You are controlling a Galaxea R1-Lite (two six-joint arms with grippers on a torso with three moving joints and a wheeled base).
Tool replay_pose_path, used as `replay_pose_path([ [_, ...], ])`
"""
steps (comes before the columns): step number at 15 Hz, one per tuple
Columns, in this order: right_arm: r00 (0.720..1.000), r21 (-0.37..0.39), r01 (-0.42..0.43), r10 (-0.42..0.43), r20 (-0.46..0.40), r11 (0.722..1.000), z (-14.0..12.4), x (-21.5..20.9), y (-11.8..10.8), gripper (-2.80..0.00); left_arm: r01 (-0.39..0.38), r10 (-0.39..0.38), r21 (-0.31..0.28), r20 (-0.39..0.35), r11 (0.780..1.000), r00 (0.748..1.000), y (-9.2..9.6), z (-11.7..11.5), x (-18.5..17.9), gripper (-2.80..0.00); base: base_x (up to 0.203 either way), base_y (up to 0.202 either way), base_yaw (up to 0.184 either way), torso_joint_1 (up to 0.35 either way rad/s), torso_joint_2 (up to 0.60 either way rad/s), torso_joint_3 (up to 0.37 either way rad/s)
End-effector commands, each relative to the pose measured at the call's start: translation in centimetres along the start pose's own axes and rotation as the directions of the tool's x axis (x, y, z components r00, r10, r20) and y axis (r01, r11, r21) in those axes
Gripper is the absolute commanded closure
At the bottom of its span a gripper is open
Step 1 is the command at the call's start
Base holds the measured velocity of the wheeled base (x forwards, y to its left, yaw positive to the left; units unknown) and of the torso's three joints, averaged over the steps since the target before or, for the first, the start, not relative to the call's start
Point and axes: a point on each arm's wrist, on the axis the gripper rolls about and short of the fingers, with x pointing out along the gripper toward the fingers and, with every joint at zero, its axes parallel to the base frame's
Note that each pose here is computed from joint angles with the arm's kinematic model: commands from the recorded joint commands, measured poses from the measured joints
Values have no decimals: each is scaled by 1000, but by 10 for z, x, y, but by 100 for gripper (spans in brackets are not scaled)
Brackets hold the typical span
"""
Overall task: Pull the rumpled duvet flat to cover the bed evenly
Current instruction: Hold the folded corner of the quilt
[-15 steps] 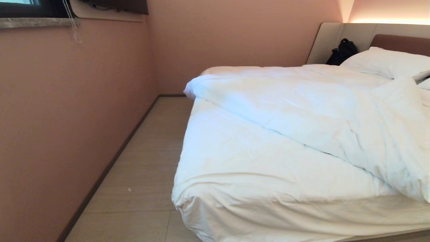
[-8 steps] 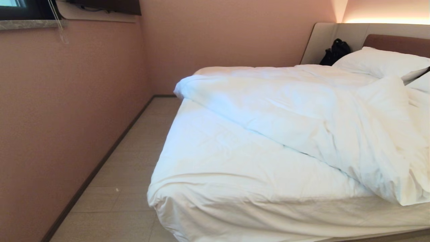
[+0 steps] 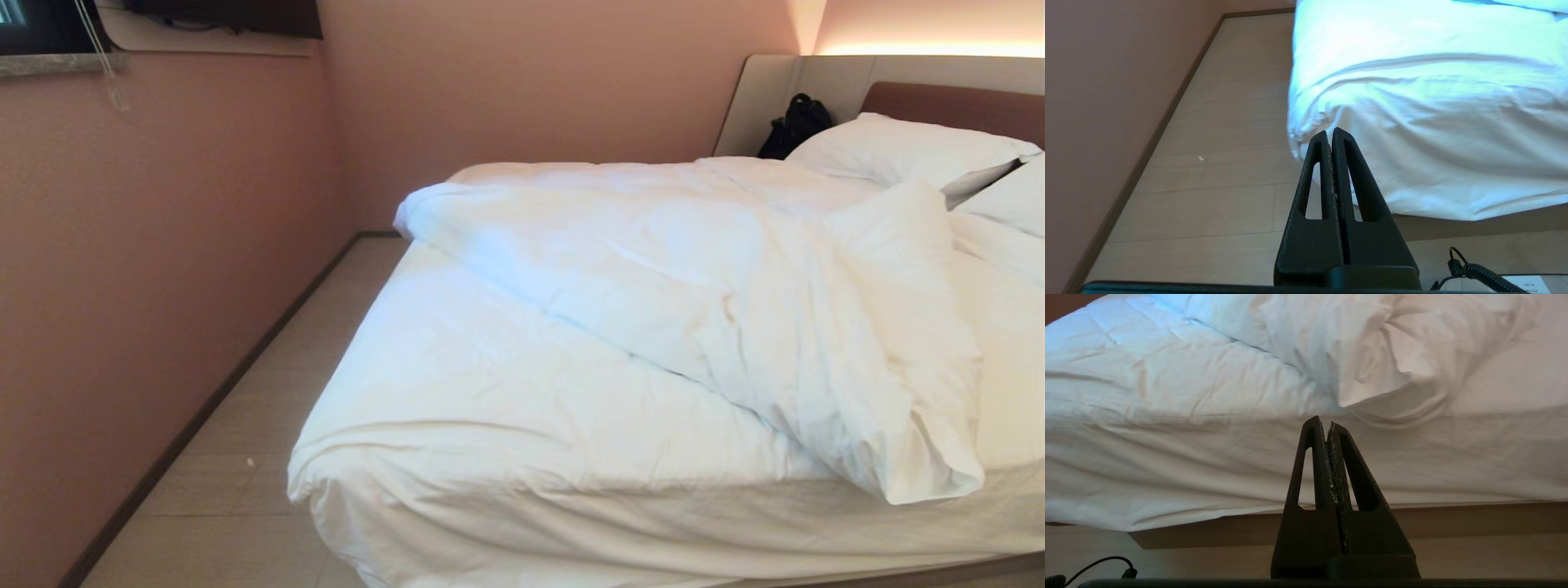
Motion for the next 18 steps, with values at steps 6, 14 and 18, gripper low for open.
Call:
replay_pose_path([
  [6,1000,0,0,0,-1,1000,0,0,0,0,0,0,-1,-1,1000,1000,0,0,0,0,0,-193,-1,0,5,4],
  [14,1000,0,0,0,0,1000,0,0,0,0,2,-2,1,-1,1000,1000,0,0,0,0,0,-195,-1,3,2,4],
  [18,1000,0,0,0,-1,1000,0,0,0,0,2,-2,-4,-2,1000,1000,0,0,0,0,0,-79,-1,0,3,2],
])
